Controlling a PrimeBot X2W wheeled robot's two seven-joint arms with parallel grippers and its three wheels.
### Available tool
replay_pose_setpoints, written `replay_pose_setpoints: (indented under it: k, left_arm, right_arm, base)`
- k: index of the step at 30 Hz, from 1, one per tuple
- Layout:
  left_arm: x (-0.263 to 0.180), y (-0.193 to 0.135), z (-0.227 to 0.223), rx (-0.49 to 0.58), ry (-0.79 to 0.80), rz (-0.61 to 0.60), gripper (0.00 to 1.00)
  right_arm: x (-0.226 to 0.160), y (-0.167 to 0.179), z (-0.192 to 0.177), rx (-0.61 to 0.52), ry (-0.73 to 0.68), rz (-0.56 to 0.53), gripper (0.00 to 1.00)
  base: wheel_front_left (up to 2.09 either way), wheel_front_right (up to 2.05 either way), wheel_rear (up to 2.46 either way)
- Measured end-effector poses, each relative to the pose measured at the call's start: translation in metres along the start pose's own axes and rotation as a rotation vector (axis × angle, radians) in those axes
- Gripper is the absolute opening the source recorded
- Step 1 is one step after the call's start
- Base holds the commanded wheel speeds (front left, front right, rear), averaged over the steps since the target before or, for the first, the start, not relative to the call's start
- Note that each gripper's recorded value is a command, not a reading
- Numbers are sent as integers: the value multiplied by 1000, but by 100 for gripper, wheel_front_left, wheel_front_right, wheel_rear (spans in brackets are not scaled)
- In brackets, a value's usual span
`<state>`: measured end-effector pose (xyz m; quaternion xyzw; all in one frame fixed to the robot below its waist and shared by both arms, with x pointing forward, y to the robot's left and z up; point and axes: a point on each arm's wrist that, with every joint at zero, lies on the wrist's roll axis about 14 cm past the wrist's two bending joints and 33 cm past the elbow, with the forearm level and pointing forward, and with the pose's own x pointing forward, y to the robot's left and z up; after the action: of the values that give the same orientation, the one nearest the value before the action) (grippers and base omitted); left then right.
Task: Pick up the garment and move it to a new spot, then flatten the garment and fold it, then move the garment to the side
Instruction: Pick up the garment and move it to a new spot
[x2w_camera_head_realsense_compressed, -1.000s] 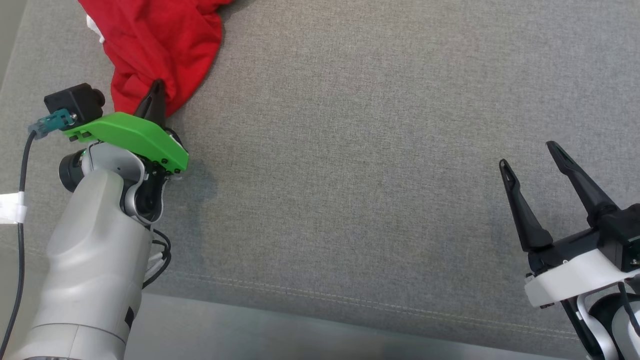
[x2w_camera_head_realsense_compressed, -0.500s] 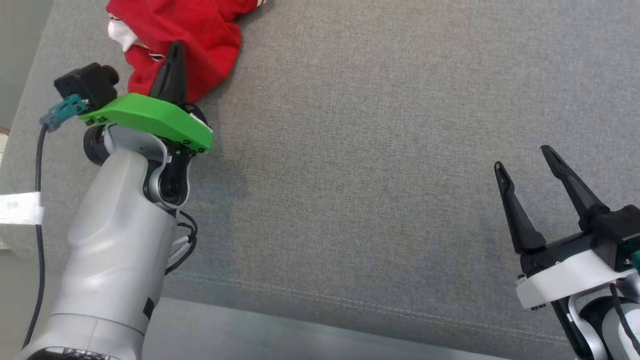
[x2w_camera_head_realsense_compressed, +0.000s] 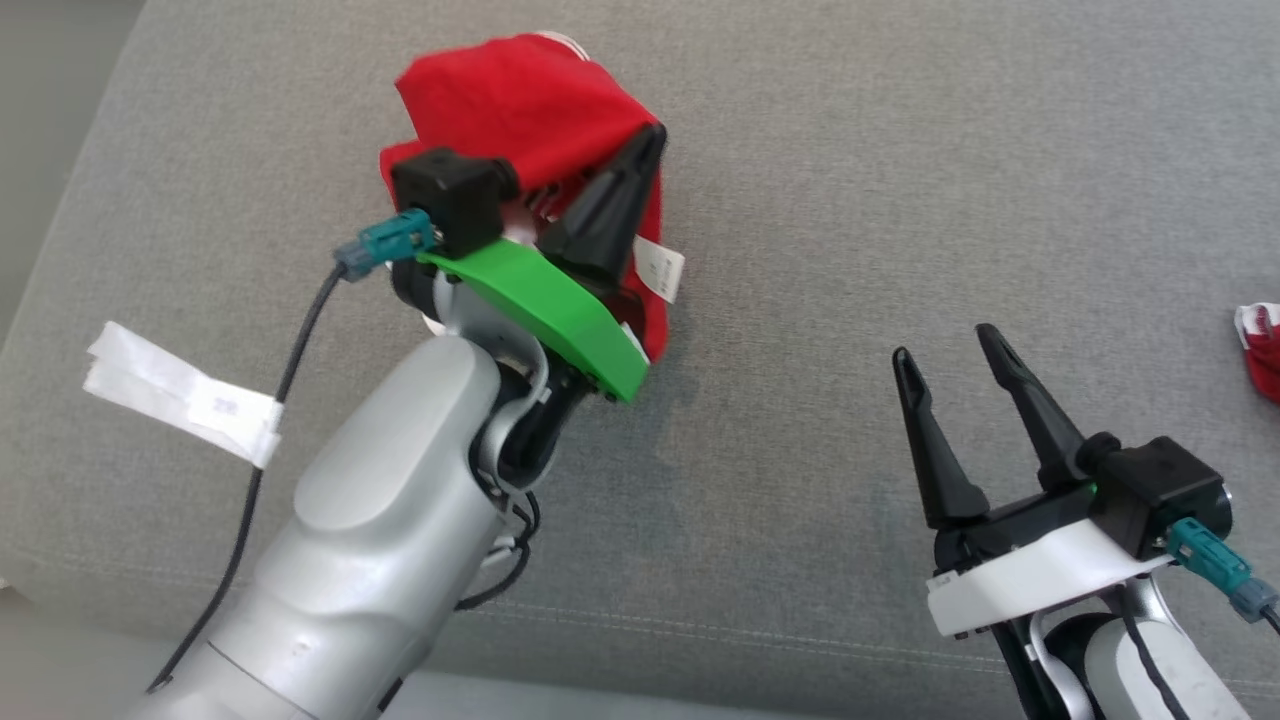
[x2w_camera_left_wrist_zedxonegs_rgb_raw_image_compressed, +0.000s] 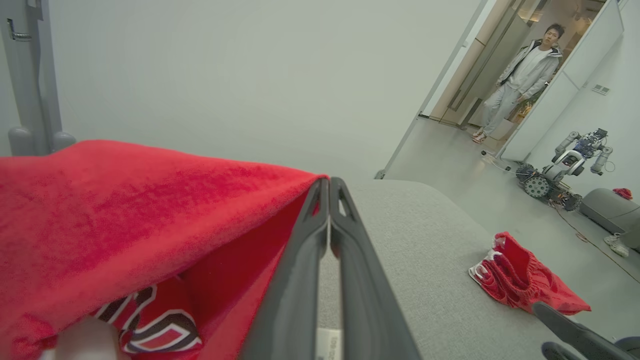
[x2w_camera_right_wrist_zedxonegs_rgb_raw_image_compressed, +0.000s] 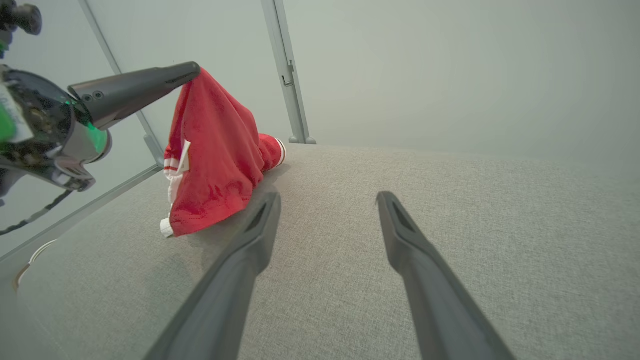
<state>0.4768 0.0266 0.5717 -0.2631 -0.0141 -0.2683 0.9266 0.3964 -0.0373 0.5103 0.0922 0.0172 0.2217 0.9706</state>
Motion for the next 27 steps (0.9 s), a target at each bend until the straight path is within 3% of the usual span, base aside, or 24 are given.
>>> replay_pose_setpoints:
  k: [8,17,22,27]
  left_arm:
    - [5,-68,-23,-59,81,-180,0]
    - [33,-149,31,-38,-32,-416,0]
    - [48,-157,72,-88,-157,-385,0]
    - [64,-116,52,-63,-113,-167,0]
  right_arm:
    - [-23,-5,3,28,-31,-78,100]
    - [-50,-9,6,50,-62,-151,100]
    - [-61,-11,11,57,-84,-178,100]
    - [-76,-17,14,43,-102,-216,100]
  base:
    - [0,0,0]
    - [0,0,0]
    - [0,0,0]
    - [0,0,0]
